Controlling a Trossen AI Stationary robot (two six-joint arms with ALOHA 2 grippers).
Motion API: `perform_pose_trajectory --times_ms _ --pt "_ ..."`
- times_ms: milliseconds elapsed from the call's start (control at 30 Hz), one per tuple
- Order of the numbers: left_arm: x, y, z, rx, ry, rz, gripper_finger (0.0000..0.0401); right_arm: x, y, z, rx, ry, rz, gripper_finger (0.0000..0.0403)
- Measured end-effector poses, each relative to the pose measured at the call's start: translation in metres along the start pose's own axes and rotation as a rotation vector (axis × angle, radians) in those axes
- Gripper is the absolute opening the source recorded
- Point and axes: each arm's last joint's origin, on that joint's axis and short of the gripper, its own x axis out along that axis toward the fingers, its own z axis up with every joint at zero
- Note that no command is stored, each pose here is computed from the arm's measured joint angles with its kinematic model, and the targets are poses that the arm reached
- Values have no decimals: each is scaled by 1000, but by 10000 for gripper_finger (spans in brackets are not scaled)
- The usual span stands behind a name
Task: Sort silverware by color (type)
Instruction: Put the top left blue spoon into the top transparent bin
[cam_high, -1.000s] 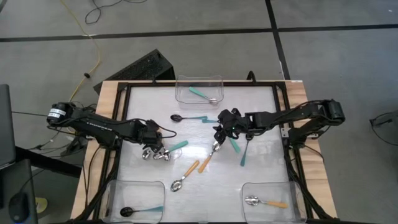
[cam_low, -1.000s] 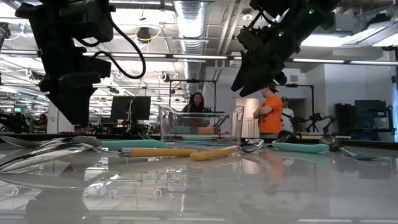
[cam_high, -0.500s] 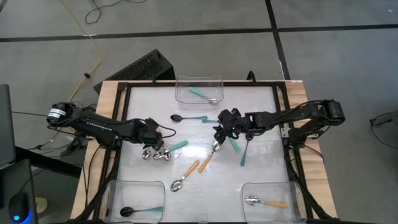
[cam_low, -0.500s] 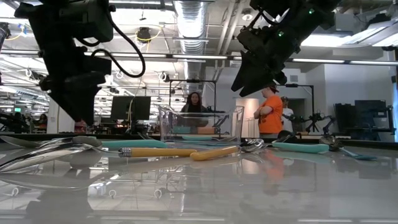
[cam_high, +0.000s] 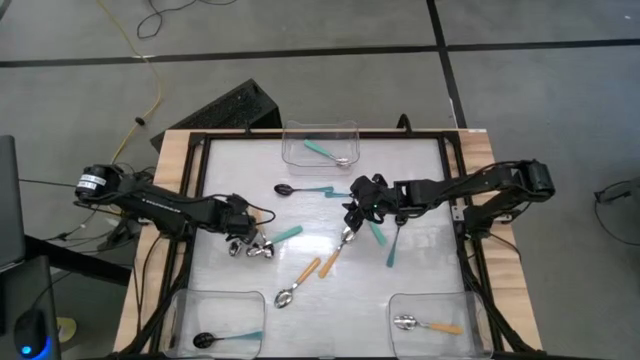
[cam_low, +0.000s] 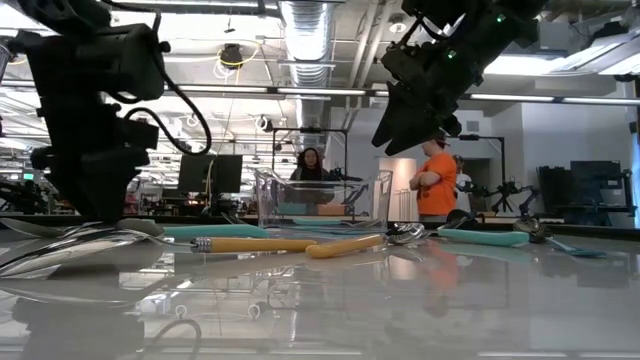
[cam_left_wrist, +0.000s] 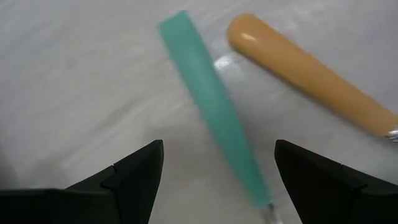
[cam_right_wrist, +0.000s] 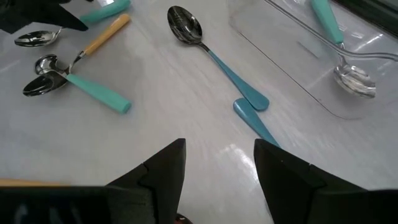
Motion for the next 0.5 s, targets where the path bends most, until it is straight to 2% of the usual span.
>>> perform_pose_trajectory --times_ms 200,500 --pt "6 -4 -2 -32 9 -87 279 0 0 0 0 0 0 215" --pt "12 1 -7 -59 6 -64 174 0 0 0 0 0 0 215"
